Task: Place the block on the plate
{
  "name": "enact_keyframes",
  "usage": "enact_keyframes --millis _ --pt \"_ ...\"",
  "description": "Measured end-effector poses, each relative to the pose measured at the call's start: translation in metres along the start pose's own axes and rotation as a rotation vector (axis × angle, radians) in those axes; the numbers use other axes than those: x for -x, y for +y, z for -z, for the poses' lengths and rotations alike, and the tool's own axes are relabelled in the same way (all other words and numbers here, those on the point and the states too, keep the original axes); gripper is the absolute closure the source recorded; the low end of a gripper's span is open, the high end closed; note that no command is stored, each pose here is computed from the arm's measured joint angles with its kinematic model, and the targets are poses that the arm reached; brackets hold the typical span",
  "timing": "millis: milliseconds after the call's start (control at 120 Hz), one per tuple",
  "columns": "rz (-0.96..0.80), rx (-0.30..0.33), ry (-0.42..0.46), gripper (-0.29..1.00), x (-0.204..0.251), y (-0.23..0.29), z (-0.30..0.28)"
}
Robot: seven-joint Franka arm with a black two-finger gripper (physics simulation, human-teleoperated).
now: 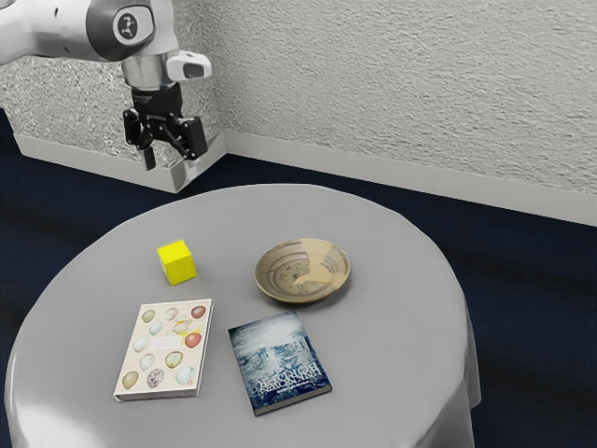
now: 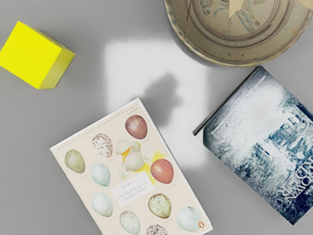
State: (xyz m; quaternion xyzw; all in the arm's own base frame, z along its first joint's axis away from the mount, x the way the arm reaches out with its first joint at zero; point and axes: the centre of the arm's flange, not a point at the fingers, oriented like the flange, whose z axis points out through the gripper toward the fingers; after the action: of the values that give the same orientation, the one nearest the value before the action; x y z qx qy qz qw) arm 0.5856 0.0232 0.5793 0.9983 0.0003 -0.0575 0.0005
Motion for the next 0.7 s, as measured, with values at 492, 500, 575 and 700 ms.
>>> enact_keyframes --millis 492,500,575,700 --pt "0.011 0.001 -0.01 0.0 -0.04 -0.012 -0.056" --pt "0.014 0.001 -0.01 0.0 -0.041 -0.013 -0.058" --pt "0.031 0.005 -0.013 0.0 -0.051 -0.022 -0.074" --pt "0.032 0.014 -0.035 0.0 -0.07 -0.044 -0.115"
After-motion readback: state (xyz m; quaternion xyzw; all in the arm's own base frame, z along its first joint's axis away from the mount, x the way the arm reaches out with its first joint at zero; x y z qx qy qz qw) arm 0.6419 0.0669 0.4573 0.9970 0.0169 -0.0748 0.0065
